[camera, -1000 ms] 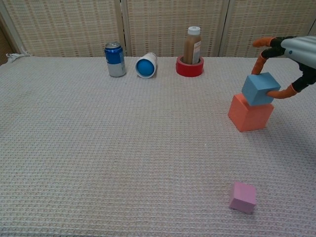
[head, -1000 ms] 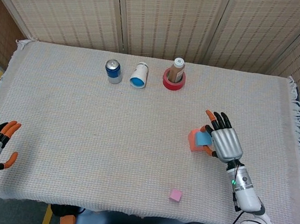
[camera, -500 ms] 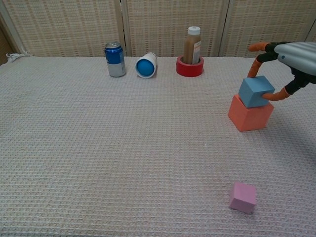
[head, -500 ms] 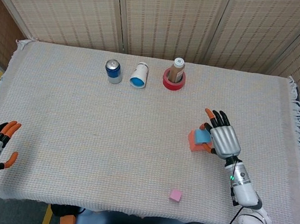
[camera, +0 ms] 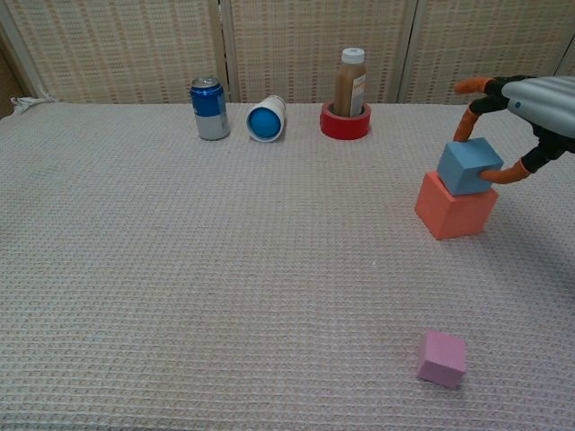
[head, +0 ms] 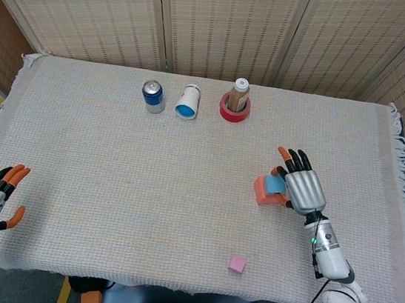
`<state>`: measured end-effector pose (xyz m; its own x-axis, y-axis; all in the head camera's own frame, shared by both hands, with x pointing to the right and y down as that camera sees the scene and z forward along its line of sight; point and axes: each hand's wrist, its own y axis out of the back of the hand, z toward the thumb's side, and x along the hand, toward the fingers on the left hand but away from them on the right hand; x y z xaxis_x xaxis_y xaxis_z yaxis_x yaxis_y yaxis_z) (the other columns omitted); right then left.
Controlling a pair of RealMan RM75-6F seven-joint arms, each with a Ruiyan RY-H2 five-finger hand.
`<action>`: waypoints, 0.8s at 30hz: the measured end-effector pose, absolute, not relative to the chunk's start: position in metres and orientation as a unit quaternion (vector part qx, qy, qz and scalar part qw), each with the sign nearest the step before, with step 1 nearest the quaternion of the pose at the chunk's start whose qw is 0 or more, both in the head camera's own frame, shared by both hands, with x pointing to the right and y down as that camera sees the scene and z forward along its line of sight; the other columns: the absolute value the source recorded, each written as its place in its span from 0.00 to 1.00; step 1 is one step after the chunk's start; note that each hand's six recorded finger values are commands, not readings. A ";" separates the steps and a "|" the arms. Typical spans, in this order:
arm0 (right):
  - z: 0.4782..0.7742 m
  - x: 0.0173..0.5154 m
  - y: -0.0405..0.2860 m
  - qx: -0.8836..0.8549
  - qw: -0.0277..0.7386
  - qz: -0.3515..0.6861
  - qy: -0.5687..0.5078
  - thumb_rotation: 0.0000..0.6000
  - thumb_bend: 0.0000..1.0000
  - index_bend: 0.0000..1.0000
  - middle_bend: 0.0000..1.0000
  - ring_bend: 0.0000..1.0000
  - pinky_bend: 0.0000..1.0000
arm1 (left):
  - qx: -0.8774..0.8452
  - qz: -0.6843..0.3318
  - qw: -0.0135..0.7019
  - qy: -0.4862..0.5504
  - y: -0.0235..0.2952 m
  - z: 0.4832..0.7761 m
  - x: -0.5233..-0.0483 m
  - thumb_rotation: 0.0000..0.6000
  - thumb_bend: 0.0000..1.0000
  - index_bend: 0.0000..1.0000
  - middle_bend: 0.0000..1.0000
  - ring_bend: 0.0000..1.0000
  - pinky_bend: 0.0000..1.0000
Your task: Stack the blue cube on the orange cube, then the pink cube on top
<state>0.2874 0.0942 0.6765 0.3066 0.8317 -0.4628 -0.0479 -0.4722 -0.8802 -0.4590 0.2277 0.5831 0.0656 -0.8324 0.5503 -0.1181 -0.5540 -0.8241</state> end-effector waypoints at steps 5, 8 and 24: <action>0.682 0.288 0.096 -0.686 0.424 0.522 -0.279 1.00 0.19 0.59 0.00 0.00 0.00 | -0.663 -0.584 0.306 0.356 0.228 0.585 -0.458 1.00 0.46 0.00 0.00 0.00 0.11; 0.683 0.288 0.096 -0.685 0.425 0.522 -0.279 1.00 0.19 0.56 0.00 0.00 0.00 | -0.662 -0.585 0.306 0.356 0.228 0.585 -0.459 1.00 0.46 0.00 0.00 0.00 0.11; 0.675 0.292 0.099 -0.688 0.425 0.518 -0.279 1.00 0.19 0.15 0.00 0.00 0.00 | -0.663 -0.580 0.305 0.363 0.227 0.582 -0.459 1.00 0.46 0.00 0.00 0.00 0.11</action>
<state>0.2915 0.0993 0.6752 0.3079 0.8235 -0.4764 -0.0567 -0.4840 -0.8732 -0.4590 0.2268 0.5821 0.0646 -0.8352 0.5462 -0.1270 -0.5497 -0.8256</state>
